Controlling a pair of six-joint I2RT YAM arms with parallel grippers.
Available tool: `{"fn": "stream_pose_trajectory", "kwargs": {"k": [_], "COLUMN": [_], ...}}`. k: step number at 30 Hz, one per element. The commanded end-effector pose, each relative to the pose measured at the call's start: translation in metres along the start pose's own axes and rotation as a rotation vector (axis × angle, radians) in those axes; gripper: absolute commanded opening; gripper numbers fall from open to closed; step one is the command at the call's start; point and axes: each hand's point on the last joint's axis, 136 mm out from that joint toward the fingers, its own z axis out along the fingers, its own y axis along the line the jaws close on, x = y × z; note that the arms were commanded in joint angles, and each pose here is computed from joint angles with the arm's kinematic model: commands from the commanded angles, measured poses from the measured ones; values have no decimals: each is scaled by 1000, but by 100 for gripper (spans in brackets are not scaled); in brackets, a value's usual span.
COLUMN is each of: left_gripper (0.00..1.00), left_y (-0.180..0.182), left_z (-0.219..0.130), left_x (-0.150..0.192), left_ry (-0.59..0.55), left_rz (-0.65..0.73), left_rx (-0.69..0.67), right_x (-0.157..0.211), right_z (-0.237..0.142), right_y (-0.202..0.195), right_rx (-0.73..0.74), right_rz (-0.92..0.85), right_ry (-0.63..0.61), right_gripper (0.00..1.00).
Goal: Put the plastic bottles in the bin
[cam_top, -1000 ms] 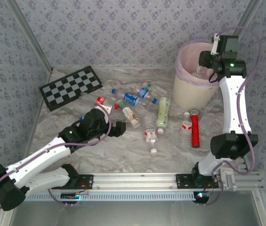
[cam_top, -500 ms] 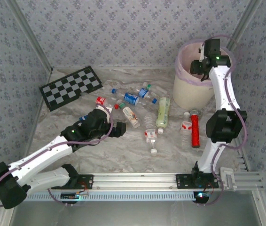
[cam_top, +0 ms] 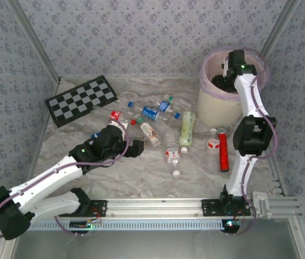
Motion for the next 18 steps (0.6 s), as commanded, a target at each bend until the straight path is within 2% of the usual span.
{"fn": "stream_pose_trajectory", "kwargs": {"k": [1, 6, 12, 18], "left_gripper": [99, 99, 99, 99], "left_y": [6, 11, 34, 59], "left_z": [-5, -5, -9, -13], "left_x": [-2, -1, 5, 4], "left_ry": [-12, -2, 15, 5], "left_rz": [-14, -29, -89, -211], "left_rx": [-22, -50, -154, -253], "right_x": [-6, -20, -39, -45], "right_z": [-25, -53, -120, -193], "right_y": [3, -2, -14, -26], "right_rx": [-21, -2, 49, 53], "right_rz": [20, 11, -1, 76], "right_ry": [-33, -74, -199, -361], "right_gripper": [82, 100, 100, 100]}}
